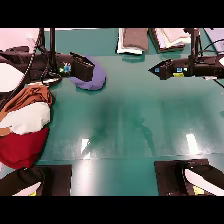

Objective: Fold the shirts.

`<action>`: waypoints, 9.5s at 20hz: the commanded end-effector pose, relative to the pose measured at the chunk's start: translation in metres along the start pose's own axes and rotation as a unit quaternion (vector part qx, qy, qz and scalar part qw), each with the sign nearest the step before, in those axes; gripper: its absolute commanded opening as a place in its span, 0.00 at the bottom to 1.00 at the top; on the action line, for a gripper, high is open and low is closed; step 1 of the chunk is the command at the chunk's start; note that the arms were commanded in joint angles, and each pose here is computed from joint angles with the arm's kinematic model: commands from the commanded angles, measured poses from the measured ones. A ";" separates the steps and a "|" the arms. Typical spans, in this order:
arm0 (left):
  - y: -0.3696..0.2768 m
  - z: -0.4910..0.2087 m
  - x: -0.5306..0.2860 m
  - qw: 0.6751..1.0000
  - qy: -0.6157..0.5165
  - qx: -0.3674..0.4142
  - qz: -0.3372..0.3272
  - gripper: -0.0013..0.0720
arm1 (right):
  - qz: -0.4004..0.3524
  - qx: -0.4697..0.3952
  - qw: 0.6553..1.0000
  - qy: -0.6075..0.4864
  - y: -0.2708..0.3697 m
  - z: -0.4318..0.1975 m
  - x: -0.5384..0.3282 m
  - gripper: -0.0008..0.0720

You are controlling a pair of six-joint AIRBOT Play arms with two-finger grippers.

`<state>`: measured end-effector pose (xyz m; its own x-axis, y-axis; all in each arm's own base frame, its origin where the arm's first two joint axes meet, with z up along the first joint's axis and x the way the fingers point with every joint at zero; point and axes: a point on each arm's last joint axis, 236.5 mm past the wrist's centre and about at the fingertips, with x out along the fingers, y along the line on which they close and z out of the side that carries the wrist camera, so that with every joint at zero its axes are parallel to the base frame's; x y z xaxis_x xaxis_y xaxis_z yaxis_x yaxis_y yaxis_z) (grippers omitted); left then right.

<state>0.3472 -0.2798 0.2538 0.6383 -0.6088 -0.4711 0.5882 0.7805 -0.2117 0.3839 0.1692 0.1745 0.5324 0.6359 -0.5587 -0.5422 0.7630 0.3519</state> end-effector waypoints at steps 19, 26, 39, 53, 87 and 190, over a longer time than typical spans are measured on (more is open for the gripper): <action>0.183 -0.082 0.114 0.973 0.096 -0.094 0.188 0.79 | 0.107 0.094 0.989 -0.033 0.044 0.009 0.003 0.04; 0.242 -0.162 0.193 0.962 0.134 -0.135 0.196 0.79 | 0.161 0.116 0.980 -0.033 0.068 0.013 -0.004 0.04; 0.203 0.048 0.049 0.972 -0.075 0.009 0.224 0.05 | -0.025 0.038 0.994 -0.100 0.016 0.033 -0.064 0.03; -0.052 -0.017 -0.010 0.997 0.035 0.072 -0.016 0.05 | -0.194 -0.010 0.977 -0.092 -0.028 0.057 -0.158 0.03; 0.167 -0.264 0.140 0.897 0.267 -0.352 0.017 0.75 | -0.156 0.004 0.983 -0.097 -0.012 0.059 -0.152 0.41; 0.193 -0.300 -0.005 0.899 0.237 -0.362 0.072 0.05 | -0.144 0.246 0.934 0.216 -0.103 -0.184 -0.055 0.57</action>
<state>0.3055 -0.0796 -0.0544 0.3070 -0.4780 -0.8229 -0.1209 0.8381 -0.5319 0.3263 0.0693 0.0610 0.3189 0.4492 -0.8346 -0.0975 0.8914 0.4425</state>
